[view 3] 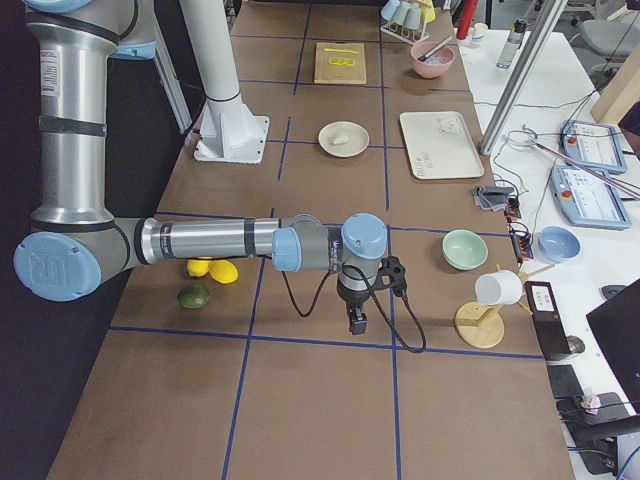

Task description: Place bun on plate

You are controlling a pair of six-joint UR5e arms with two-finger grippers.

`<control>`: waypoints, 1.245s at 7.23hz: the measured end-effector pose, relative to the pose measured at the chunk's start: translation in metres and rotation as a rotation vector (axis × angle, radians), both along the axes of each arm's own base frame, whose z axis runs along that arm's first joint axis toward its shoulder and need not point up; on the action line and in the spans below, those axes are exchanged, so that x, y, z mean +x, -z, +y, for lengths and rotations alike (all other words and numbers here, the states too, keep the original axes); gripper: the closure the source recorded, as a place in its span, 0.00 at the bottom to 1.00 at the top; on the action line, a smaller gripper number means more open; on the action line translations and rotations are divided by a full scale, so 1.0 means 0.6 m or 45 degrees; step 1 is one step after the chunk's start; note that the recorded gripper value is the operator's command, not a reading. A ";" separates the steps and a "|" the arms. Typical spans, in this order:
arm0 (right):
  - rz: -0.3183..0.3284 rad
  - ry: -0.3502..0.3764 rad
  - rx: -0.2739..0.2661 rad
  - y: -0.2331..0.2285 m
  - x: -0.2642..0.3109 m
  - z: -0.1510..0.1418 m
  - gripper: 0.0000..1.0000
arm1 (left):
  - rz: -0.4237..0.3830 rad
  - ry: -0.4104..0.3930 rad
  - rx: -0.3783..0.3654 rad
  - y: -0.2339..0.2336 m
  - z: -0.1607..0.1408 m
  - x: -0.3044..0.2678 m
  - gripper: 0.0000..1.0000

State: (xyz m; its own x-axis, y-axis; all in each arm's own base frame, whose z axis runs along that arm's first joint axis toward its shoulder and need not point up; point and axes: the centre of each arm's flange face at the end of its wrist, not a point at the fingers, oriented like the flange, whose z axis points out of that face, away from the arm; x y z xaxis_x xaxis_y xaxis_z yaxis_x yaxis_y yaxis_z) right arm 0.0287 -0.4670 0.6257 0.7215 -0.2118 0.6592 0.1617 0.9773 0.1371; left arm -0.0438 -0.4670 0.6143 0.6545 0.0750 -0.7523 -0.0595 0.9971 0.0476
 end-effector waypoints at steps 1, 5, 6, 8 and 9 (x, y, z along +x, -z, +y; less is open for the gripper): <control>-0.001 0.000 0.000 0.000 0.000 -0.001 0.00 | -0.032 0.021 -0.007 0.005 -0.003 -0.003 0.00; 0.001 -0.009 -0.014 -0.009 0.006 -0.005 0.00 | -0.070 0.027 0.030 0.027 0.009 -0.007 0.00; 0.002 -0.009 -0.014 -0.009 0.006 -0.007 0.00 | -0.067 0.027 0.025 0.025 0.013 -0.006 0.00; 0.003 0.018 0.005 -0.009 0.004 -0.008 0.00 | -0.065 0.027 0.017 0.023 0.016 -0.006 0.00; 0.003 0.036 0.016 -0.011 0.003 -0.006 0.00 | -0.065 0.027 0.016 0.023 0.017 -0.006 0.00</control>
